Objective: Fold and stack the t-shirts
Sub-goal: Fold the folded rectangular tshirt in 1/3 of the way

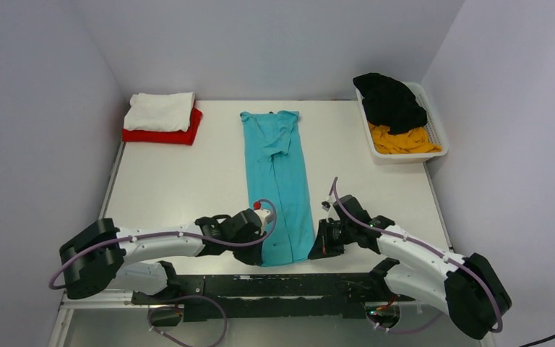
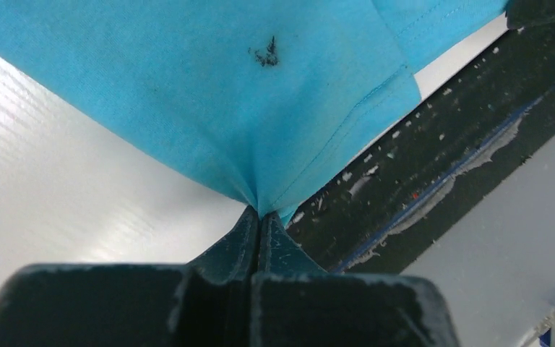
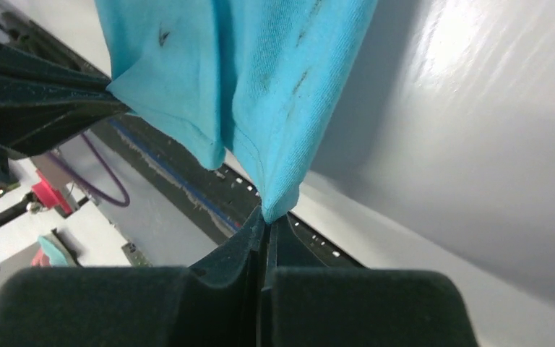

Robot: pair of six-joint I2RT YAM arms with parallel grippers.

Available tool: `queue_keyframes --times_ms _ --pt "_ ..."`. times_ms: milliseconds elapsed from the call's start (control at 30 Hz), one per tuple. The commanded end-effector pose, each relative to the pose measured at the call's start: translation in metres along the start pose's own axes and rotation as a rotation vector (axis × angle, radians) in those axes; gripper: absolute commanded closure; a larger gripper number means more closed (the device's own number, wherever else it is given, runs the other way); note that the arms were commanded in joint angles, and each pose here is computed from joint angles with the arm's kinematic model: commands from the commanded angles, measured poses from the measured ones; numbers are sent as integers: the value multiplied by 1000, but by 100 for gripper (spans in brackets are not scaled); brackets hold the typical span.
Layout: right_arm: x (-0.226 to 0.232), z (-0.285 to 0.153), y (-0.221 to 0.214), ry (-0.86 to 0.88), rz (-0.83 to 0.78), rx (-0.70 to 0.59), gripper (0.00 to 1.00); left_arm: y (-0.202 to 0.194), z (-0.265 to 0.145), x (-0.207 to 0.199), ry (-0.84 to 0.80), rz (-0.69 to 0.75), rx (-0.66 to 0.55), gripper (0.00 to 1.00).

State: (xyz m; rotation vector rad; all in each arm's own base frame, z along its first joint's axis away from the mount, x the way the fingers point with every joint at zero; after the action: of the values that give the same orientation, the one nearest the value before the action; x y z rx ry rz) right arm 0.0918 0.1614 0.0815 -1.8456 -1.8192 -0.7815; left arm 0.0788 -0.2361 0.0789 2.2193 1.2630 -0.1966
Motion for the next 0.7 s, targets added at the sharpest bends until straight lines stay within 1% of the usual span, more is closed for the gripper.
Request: queue_keyframes --times_ms 0,100,233,333,400,500,667 --pt "18 -11 -6 71 -3 16 100 -6 -17 -7 -27 -46 14 100" --pt "29 -18 10 55 -37 -63 100 11 -26 -8 5 -37 -75 100" --pt "48 -21 45 44 -84 -212 100 52 -33 -7 53 -16 -205 100" --pt "55 -19 75 36 -86 -301 100 87 -33 11 171 -30 -289 100" --pt "60 -22 100 37 -89 -376 100 113 -35 21 197 -61 -344 100" --pt "67 -30 136 49 -100 -466 100 144 -40 36 224 -85 -396 100" --pt "79 -28 185 54 -117 -537 100 186 -51 63 324 -123 -446 100"
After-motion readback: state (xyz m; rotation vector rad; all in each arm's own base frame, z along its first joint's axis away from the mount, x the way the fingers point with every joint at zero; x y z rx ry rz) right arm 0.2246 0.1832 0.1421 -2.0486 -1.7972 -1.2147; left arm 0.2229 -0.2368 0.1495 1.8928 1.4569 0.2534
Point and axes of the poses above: each gripper's point midway between its finger pads, its own z axis out along the fingers, its own x axis along the line the jaws close on, y = z × x, the point moved 6 cm from there along -z, back along the fingers, and after that the axes turned 3 degrees about z, right-handed, at the moved point
